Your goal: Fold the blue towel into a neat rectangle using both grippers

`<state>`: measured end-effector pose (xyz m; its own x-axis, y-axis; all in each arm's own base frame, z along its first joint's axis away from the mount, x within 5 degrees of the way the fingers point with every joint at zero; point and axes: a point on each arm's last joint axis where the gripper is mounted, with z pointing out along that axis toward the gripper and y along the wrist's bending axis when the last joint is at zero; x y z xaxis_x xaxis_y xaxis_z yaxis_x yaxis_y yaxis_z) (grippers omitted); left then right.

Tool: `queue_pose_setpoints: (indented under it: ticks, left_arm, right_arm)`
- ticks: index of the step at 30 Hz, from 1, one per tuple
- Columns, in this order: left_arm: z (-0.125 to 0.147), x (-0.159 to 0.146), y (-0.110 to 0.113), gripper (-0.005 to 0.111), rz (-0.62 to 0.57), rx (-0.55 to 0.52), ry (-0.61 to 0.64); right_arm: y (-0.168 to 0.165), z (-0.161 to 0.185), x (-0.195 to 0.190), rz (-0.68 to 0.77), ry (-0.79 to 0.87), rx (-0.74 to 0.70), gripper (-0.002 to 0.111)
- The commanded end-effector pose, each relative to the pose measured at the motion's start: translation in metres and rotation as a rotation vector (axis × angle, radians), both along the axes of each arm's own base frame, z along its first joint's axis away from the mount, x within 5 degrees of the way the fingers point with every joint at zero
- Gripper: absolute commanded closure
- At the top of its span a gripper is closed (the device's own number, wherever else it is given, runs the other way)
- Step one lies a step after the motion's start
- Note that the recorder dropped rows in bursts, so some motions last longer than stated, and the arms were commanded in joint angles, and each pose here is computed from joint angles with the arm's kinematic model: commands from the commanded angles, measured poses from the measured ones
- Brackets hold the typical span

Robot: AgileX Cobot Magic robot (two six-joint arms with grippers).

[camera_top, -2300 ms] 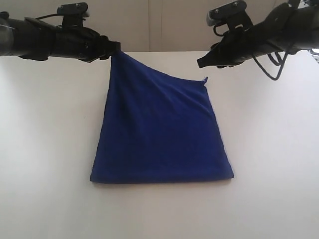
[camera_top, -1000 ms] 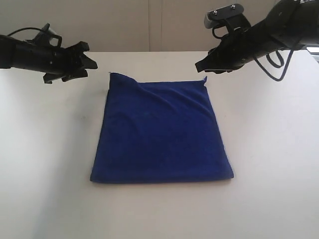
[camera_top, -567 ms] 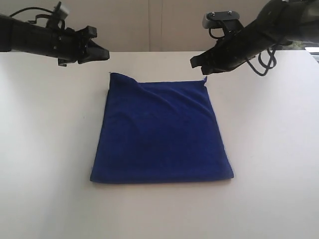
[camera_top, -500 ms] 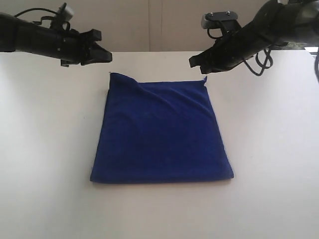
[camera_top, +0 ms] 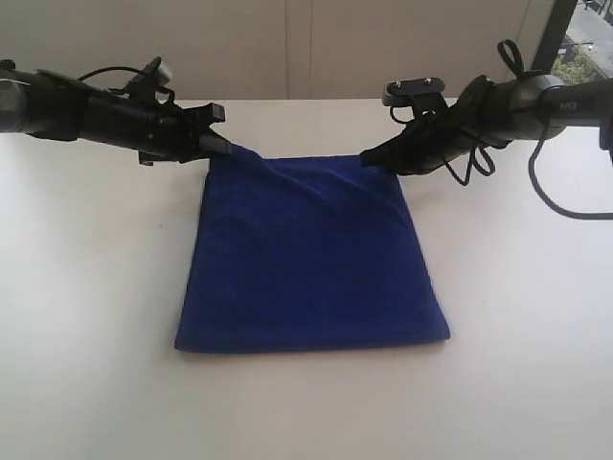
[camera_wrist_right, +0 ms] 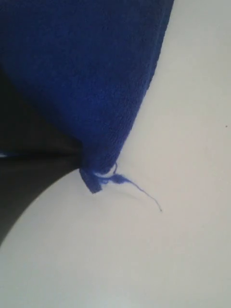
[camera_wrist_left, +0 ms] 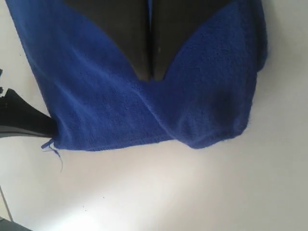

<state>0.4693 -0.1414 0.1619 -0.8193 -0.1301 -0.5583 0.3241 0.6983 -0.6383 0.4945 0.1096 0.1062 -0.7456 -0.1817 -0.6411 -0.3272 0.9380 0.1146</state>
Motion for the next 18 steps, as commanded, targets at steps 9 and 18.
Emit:
queue_pose_setpoints:
  ticks: [9, 18]
  left_arm:
    - [-0.042, 0.007, -0.008, 0.107, 0.054, 0.053, 0.042]
    - [-0.046, 0.008, 0.01, 0.107, 0.085, 0.075, 0.107]
  right_arm:
    - [-0.002, -0.011, -0.004, 0.023, 0.058, -0.011, 0.108]
    - [-0.002, -0.011, -0.005, 0.027, 0.067, -0.01, 0.108]
